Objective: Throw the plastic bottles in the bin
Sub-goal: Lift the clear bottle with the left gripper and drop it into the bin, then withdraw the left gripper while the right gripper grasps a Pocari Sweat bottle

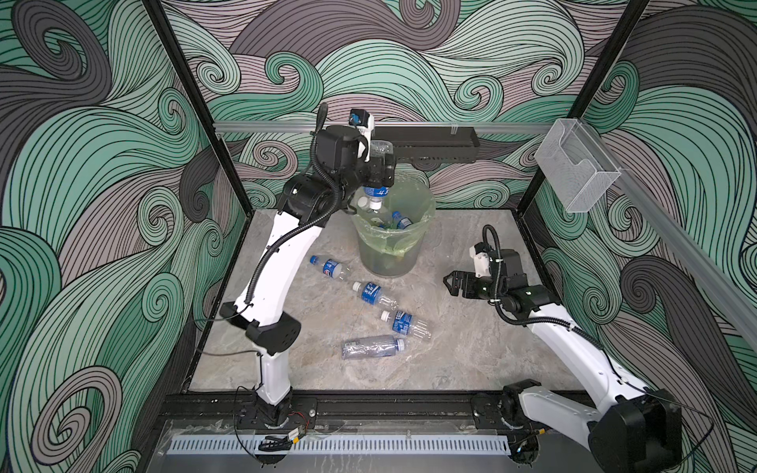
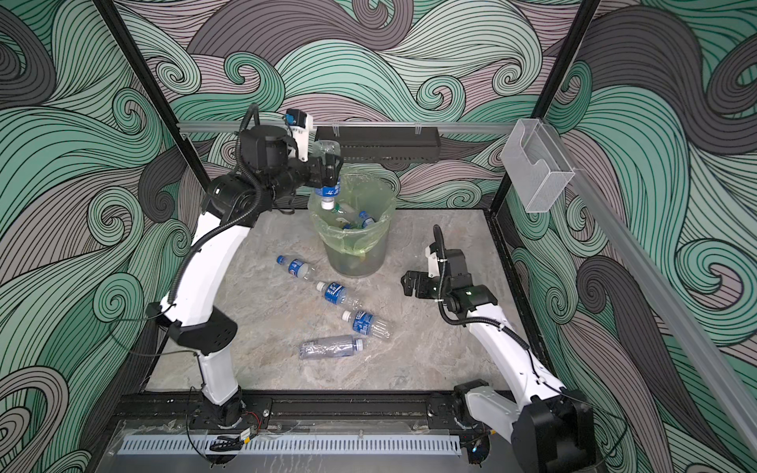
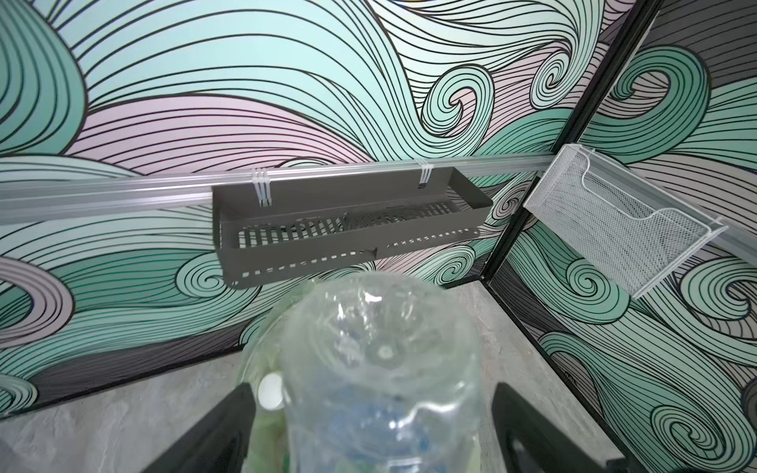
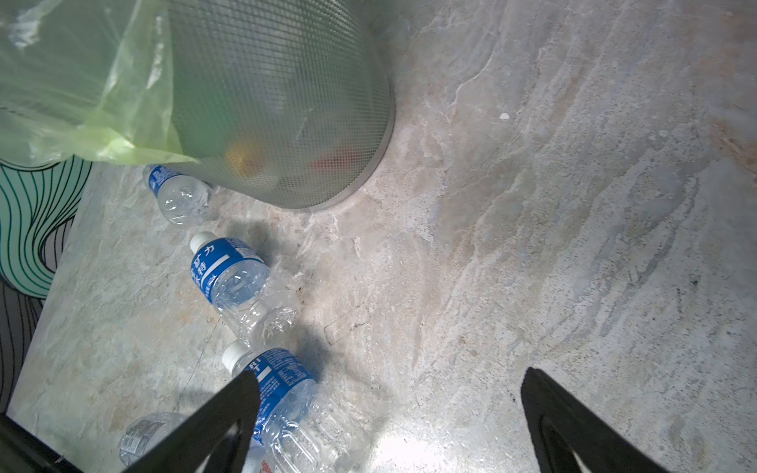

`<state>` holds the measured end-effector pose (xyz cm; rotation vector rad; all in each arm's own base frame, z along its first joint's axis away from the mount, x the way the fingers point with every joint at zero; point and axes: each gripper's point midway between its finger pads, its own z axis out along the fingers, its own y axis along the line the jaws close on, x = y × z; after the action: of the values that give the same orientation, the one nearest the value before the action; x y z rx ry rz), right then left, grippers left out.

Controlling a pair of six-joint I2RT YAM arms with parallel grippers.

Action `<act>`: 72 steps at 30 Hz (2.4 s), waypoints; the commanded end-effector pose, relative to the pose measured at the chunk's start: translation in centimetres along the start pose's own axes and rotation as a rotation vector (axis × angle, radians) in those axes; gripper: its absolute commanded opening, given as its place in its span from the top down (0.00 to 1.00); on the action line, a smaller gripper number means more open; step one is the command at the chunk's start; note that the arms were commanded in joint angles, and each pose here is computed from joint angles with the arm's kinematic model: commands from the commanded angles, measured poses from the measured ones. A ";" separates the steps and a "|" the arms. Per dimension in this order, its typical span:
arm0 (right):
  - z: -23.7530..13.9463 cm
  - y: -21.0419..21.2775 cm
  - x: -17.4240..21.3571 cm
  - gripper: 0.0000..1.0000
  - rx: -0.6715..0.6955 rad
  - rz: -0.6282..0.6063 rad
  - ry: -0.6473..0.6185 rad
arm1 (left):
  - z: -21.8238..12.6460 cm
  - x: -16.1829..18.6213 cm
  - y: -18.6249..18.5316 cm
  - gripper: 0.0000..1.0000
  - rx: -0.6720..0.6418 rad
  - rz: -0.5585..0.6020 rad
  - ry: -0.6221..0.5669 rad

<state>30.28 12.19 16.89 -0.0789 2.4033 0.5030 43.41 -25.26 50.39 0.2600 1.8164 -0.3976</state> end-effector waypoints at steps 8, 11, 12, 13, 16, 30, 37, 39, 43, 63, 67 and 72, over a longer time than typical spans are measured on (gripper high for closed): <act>-1.4 2.9 0.9 0.01 -0.090 -0.146 0.019 | -3.1 8.0 3.9 0.01 -0.121 0.001 0.167; -1.6 4.9 1.6 0.02 -0.166 -0.223 0.036 | -5.9 10.5 5.8 0.01 -0.146 -0.042 0.168; -1.6 5.5 1.9 0.03 -0.185 -0.249 0.044 | -7.0 11.6 6.6 0.01 -0.163 -0.064 0.177; -1.5 6.1 2.2 0.03 -0.205 -0.273 0.055 | -7.9 13.0 7.5 0.01 -0.183 -0.083 0.194; -1.1 7.7 3.2 0.04 -0.262 -0.323 0.098 | -10.1 17.0 9.7 0.01 -0.240 -0.124 0.248; 4.5 9.6 8.7 0.13 -0.263 -0.412 0.361 | -17.3 29.1 15.0 0.01 -0.412 -0.231 0.401; 7.0 9.9 12.0 0.15 -0.240 -0.433 0.451 | -17.3 30.3 15.4 0.01 -0.428 -0.220 0.432; 7.5 10.1 12.5 0.15 -0.234 -0.449 0.462 | -17.1 30.6 15.5 0.01 -0.431 -0.219 0.441; 8.6 9.9 13.6 0.18 -0.202 -0.479 0.502 | -16.7 31.2 15.6 0.01 -0.430 -0.220 0.455; 8.5 5.5 14.9 0.40 0.031 -0.396 0.495 | -15.1 32.4 16.0 0.01 -0.432 -0.212 0.482; 7.6 4.7 13.8 0.60 0.037 -0.336 0.434 | -14.4 33.0 15.8 0.01 -0.421 -0.222 0.494; 6.0 4.1 10.5 0.64 0.032 -0.256 0.315 | -14.1 33.8 16.0 0.01 -0.427 -0.228 0.514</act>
<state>23.80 19.54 5.62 -0.5752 2.7136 0.3382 27.28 -5.99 19.27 -0.1433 2.4003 -0.0815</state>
